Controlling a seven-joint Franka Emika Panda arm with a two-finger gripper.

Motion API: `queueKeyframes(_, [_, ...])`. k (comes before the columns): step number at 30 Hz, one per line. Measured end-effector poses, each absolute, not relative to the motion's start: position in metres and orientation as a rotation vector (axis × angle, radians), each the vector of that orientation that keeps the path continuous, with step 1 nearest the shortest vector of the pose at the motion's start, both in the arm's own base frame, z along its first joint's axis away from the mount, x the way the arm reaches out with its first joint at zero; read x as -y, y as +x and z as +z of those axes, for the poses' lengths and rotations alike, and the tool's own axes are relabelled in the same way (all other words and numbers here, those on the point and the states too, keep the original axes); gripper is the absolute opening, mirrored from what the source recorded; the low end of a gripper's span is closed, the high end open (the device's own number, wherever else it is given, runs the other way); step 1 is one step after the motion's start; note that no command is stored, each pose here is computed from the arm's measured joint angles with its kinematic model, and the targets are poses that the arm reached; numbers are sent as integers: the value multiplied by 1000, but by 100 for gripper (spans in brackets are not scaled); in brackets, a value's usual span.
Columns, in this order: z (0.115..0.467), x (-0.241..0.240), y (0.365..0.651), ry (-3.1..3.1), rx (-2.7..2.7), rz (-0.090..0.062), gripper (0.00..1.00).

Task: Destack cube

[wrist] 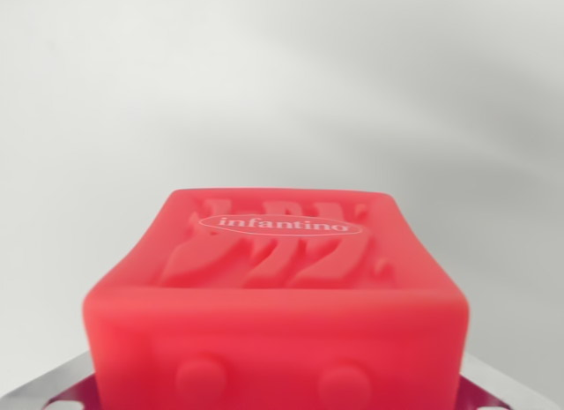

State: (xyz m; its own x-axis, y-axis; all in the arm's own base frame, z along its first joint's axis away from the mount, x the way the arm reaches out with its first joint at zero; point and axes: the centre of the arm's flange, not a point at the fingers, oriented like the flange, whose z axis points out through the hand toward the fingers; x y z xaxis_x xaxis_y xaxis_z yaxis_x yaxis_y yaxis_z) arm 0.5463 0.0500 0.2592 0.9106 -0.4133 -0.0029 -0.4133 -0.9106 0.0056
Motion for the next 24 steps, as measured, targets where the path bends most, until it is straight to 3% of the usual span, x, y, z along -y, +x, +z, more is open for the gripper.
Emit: queueKeyframes(24, [251, -5, 532, 3075, 622, -7, 0])
